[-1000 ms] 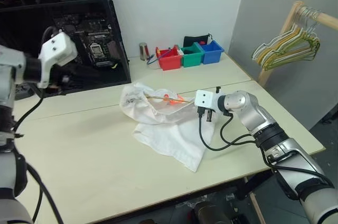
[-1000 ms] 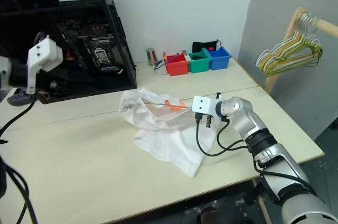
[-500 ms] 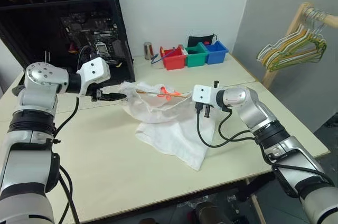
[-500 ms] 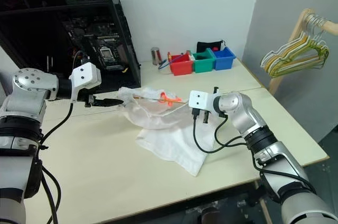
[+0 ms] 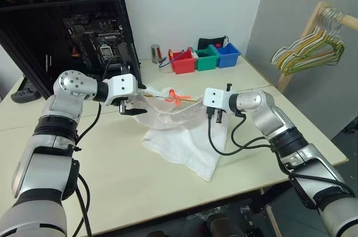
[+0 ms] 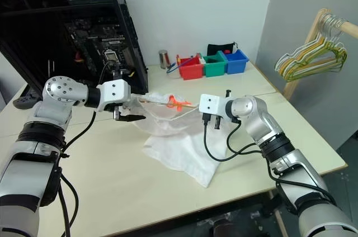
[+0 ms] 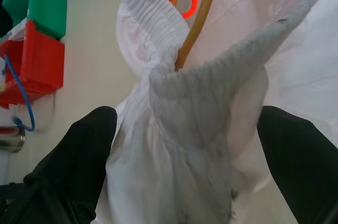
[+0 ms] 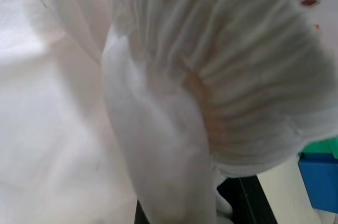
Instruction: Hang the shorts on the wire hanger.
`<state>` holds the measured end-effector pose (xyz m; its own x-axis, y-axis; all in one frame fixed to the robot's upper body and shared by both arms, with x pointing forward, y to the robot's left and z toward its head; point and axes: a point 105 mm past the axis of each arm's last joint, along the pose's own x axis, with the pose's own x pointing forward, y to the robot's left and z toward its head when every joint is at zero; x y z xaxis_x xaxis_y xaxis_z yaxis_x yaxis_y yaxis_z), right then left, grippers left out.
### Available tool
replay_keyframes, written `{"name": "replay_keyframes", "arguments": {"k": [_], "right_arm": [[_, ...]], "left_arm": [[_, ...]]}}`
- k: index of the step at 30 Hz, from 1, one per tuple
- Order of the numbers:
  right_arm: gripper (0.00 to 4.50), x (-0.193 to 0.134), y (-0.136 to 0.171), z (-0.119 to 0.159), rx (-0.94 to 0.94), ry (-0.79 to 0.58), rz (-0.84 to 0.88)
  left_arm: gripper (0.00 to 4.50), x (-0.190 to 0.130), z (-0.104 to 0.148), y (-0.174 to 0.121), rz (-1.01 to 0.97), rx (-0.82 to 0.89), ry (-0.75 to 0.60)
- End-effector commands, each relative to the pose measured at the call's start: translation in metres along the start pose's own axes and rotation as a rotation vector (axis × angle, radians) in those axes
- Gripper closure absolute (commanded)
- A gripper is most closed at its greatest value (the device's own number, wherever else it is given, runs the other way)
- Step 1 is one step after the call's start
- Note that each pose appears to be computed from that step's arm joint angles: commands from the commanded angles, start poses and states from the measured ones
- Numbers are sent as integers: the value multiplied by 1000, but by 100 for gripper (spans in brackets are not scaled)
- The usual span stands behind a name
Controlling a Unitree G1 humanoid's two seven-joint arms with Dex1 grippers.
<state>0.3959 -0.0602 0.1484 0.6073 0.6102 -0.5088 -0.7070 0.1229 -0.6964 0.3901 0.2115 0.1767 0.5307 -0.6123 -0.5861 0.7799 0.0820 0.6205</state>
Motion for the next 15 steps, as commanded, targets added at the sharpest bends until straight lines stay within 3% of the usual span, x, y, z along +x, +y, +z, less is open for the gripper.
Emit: {"name": "replay_keyframes", "arguments": {"k": [1, 5, 15], "right_arm": [[450, -10, -15, 17, -43, -40, -51], [450, -12, -16, 20, -55, -46, -55], [450, -13, -13, 21, -63, -45, -54]], "left_arm": [[7, 1, 1, 6, 15, 88, 48], [7, 6, 0, 5, -7, 73, 60], [196, 7, 8, 11, 29, 70, 10]]}}
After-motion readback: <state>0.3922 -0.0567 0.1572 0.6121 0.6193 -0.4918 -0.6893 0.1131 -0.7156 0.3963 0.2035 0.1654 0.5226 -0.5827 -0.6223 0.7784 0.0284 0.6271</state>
